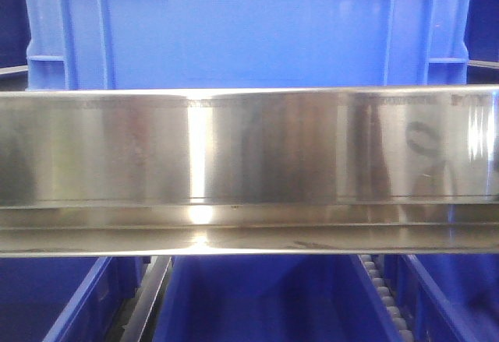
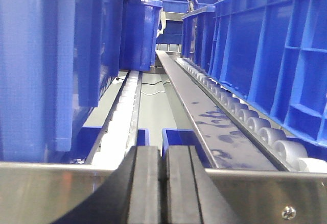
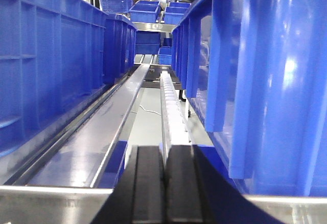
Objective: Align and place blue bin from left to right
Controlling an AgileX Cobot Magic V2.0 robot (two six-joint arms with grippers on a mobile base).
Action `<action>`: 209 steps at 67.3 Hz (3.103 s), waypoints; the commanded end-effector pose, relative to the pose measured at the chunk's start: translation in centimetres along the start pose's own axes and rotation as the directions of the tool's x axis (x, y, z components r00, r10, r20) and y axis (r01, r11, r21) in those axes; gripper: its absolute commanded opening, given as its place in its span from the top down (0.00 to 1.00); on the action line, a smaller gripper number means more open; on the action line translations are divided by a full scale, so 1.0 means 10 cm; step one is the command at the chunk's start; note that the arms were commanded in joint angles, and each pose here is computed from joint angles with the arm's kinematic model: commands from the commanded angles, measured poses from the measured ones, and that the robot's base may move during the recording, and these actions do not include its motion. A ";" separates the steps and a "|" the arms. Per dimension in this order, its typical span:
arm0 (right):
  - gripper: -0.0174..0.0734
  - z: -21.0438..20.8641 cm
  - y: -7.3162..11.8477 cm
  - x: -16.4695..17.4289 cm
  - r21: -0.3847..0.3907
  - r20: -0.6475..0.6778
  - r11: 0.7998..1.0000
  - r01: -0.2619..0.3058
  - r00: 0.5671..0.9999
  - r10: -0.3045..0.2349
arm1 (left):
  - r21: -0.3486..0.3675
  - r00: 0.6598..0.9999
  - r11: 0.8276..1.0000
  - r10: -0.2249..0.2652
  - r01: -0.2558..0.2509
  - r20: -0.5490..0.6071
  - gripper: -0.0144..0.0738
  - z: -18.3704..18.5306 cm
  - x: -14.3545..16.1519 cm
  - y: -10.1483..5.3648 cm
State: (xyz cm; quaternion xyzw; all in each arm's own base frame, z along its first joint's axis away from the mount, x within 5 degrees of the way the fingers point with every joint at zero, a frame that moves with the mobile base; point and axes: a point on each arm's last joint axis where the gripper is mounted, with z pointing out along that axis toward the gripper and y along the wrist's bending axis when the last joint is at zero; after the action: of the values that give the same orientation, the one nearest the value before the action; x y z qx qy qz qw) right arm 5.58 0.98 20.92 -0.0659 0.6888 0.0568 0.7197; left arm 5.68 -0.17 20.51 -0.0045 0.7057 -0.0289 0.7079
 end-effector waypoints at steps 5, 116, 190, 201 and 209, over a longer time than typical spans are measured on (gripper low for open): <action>0.89 0.00 0.00 -0.02 0.004 0.024 1.000 -0.001 1.000 0.001 | 0.003 1.000 1.000 -0.004 0.004 0.023 0.96 0.00 -0.03 0.00; 0.89 -0.27 -0.03 -1.20 0.011 0.158 1.000 -0.003 0.987 0.001 | -0.007 0.997 0.999 -0.040 0.040 0.068 0.96 -0.29 -1.09 -0.04; 0.89 1.68 0.04 -1.99 -0.023 -0.417 0.997 -0.068 0.907 0.052 | 0.000 0.964 0.999 -0.040 0.042 -0.265 0.96 1.77 -2.37 -0.14; 0.89 2.11 0.22 -2.03 -0.082 -0.535 0.995 -0.063 0.845 0.009 | 0.017 0.931 0.999 -0.027 0.036 -0.365 0.96 2.19 -2.51 -0.21; 0.89 2.44 0.37 -2.02 -0.095 -0.593 0.994 -0.048 0.805 -0.018 | 0.053 0.914 0.999 0.030 -0.009 -0.405 0.96 2.51 -2.50 -0.35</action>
State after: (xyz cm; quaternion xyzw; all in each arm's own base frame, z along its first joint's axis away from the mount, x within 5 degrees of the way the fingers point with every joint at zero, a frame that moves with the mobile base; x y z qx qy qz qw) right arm 26.68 8.07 41.79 -0.1121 0.8694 0.0826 0.4741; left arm 29.06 -2.34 45.52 0.0068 0.8305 -0.0438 0.5552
